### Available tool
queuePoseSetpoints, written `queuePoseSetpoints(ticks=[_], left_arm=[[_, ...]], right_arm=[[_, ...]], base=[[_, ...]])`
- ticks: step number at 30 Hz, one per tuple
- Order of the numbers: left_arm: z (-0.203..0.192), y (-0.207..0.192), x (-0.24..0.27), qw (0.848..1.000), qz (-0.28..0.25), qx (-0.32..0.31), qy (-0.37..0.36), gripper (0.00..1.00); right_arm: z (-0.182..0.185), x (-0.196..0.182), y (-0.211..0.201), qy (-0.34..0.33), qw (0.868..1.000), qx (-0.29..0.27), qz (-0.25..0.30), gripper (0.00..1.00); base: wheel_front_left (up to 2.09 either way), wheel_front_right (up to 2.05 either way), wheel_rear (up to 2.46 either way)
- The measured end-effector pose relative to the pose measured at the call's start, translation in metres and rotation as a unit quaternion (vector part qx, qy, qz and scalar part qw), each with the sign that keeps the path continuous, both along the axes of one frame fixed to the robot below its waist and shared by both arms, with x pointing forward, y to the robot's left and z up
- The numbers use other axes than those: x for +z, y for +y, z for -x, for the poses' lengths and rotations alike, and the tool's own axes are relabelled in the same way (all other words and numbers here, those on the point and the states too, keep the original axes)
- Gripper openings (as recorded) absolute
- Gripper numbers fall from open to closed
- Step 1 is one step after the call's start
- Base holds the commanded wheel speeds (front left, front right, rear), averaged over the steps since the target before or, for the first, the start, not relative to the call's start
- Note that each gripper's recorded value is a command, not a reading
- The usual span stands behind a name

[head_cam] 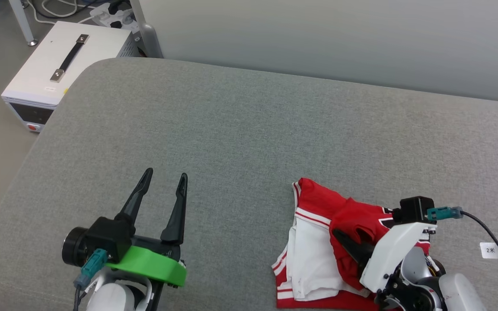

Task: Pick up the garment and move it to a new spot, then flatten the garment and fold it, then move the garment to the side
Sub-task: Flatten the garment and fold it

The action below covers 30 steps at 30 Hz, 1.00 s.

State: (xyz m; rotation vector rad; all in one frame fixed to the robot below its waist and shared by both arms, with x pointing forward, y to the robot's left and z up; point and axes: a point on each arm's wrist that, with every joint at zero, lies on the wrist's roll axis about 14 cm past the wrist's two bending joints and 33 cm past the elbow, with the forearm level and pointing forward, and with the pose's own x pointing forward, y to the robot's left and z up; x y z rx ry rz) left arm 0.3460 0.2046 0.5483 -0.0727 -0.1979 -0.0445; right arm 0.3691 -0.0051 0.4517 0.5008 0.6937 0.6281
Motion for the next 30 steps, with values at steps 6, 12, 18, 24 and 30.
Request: queuePoseSetpoints(ticks=[6,12,18,24,30], left_arm=[[0.003,0.004,-0.003,1.0,0.0,0.006,0.005,1.0],[0.005,0.007,-0.004,1.0,-0.002,0.01,0.007,1.0],[0.005,0.007,-0.001,1.0,-0.002,0.01,0.001,1.0],[0.005,0.002,0.004,1.0,-0.001,0.002,-0.006,1.0],[0.001,-0.005,0.007,1.0,-0.001,-0.01,-0.011,1.0]], right_arm=[[-0.003,-0.008,0.015,0.005,1.0,0.013,-0.001,0.0],[-0.001,-0.006,0.031,-0.007,0.999,0.036,0.002,1.0],[0.019,0.014,0.062,-0.015,0.996,0.084,-0.037,1.0],[0.025,0.042,0.074,-0.038,0.991,0.101,-0.072,1.0],[-0.005,0.07,0.053,-0.122,0.99,0.066,-0.032,1.0]], base=[[0.0,0.0,0.0],[0.0,0.0,0.0],[0.0,0.0,0.0],[0.0,0.0,0.0],[0.0,0.0,0.0]])
